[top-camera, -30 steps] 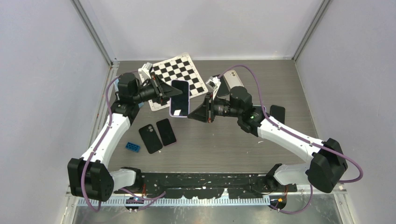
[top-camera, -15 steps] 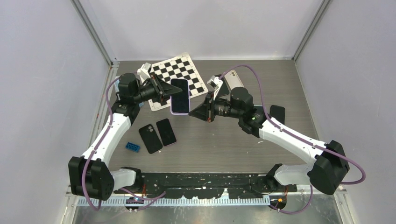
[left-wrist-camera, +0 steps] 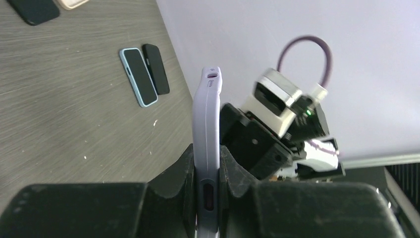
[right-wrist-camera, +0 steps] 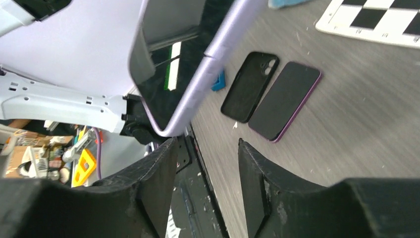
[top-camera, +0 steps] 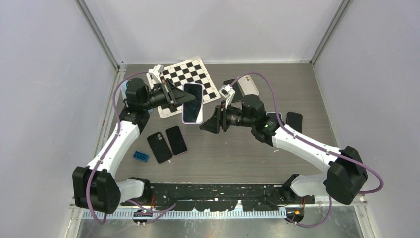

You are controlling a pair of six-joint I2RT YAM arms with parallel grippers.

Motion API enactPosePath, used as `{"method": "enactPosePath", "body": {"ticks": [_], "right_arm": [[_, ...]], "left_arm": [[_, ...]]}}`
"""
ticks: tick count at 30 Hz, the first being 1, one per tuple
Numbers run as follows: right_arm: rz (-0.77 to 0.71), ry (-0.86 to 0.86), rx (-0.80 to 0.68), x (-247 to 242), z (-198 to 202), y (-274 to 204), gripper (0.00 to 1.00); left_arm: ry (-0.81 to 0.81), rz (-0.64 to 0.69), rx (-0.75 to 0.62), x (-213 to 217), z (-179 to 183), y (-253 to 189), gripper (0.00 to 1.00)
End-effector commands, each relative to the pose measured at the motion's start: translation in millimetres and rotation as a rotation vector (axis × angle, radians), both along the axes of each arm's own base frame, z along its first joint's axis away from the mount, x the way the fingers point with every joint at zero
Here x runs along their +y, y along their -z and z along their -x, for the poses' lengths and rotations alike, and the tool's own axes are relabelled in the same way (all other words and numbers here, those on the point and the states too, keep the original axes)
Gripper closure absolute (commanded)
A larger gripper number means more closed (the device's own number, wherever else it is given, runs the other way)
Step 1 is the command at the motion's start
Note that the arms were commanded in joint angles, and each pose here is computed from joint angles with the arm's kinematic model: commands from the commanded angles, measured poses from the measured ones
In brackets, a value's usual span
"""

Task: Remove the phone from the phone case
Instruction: Remove the phone case from the phone.

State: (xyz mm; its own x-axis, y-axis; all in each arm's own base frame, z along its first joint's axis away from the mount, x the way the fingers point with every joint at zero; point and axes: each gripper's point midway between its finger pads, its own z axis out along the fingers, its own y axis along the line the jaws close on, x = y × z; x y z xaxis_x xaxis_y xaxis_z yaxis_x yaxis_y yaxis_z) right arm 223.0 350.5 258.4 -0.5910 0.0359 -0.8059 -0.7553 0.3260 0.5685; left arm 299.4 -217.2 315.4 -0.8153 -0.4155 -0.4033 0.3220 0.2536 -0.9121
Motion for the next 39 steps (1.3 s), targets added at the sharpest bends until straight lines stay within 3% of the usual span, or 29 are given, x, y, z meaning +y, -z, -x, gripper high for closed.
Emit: {"method": "enactPosePath", "body": {"ticks": [1, 6, 15, 24, 34, 39], "right_arm": [[-0.066, -0.063, 0.058, 0, 11, -8, 0.45], [-0.137, -0.134, 0.055, 4, 22, -25, 0.42], [-0.169, -0.285, 0.018, 3, 46, -36, 0.34], [-0.201, -0.261, 0.014, 7, 40, -46, 0.32], [-0.192, -0.278, 0.011, 20, 39, -43, 0.78], [-0.129, -0.189, 0.003, 21, 22, -34, 0.93]], "left_arm": [[0.138, 0.014, -0.3, -6, 34, -56, 1.0], [0.165, 0.003, -0.391, -4, 48, -58, 1.0], [0.179, 0.001, -0.419, -4, 55, -57, 1.0], [0.191, 0.015, -0.42, -6, 56, -56, 1.0], [0.198, 0.054, -0.367, -10, 53, -58, 1.0], [0.217, 0.091, -0.313, -19, 50, -58, 1.0]]}}
